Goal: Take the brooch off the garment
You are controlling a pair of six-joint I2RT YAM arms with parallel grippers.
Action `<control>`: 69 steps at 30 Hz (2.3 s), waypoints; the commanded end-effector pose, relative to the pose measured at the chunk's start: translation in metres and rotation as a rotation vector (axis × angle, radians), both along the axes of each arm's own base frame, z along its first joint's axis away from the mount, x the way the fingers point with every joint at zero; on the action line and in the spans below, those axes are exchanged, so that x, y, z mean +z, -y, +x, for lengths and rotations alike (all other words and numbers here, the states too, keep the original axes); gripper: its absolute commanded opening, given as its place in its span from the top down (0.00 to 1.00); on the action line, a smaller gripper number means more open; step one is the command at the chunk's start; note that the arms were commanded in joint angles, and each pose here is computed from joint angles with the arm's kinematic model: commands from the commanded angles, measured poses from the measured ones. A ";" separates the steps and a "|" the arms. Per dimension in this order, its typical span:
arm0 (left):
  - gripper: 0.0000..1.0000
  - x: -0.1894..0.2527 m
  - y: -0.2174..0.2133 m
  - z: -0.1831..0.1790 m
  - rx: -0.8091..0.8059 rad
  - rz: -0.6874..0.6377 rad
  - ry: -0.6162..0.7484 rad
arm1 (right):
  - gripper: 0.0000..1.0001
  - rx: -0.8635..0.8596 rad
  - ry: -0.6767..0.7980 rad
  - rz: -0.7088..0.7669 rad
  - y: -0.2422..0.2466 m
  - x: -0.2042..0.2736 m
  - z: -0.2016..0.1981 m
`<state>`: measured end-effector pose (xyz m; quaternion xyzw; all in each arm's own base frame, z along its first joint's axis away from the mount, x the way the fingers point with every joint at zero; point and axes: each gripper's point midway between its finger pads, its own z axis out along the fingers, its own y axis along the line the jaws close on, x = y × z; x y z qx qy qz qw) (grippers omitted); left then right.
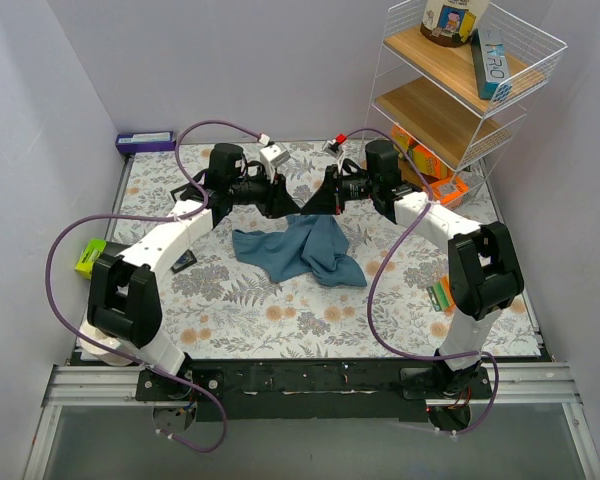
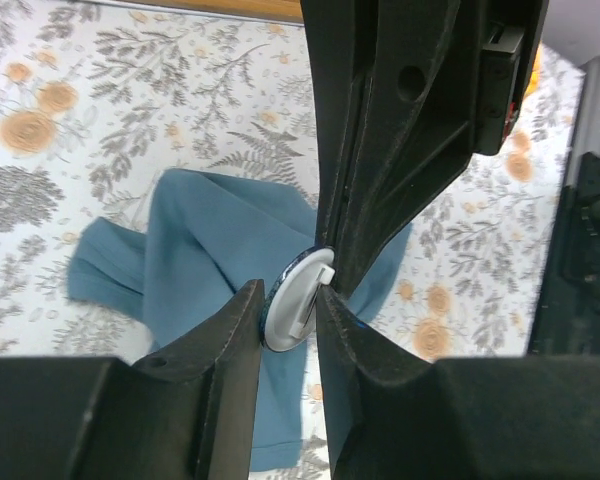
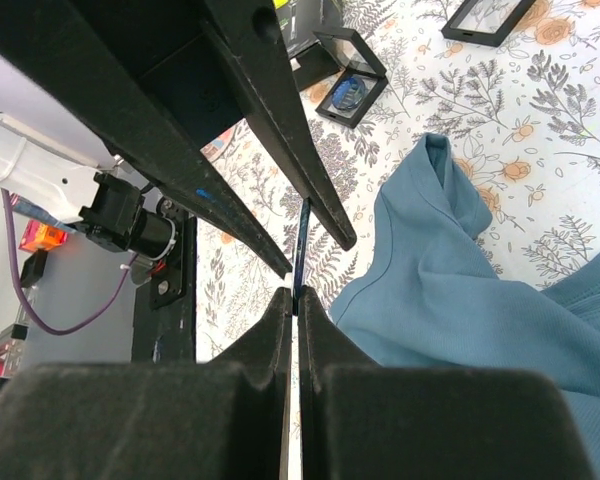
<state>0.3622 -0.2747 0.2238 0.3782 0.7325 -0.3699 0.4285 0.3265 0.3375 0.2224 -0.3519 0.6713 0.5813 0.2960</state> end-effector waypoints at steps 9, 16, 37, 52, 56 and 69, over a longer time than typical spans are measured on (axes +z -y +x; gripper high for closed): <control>0.87 0.034 -0.003 0.006 -0.022 -0.235 -0.159 | 0.99 0.202 -0.053 0.029 -0.006 0.006 -0.053; 0.87 0.027 -0.013 -0.009 -0.102 -0.370 -0.401 | 0.99 0.200 -0.043 0.033 -0.002 0.009 -0.053; 1.00 -0.011 -0.019 -0.032 -0.066 -0.459 -0.673 | 0.74 0.156 -0.022 0.042 0.008 0.012 -0.042; 1.00 0.009 -0.030 -0.023 0.031 -0.636 -0.662 | 0.47 -0.024 -0.169 -0.010 0.017 -0.004 -0.027; 1.00 0.009 -0.030 -0.021 0.032 -0.639 -0.672 | 0.47 -0.040 -0.194 0.001 0.012 -0.001 -0.014; 1.00 0.011 -0.029 -0.022 0.033 -0.641 -0.658 | 0.51 0.016 -0.202 0.033 -0.006 0.006 -0.010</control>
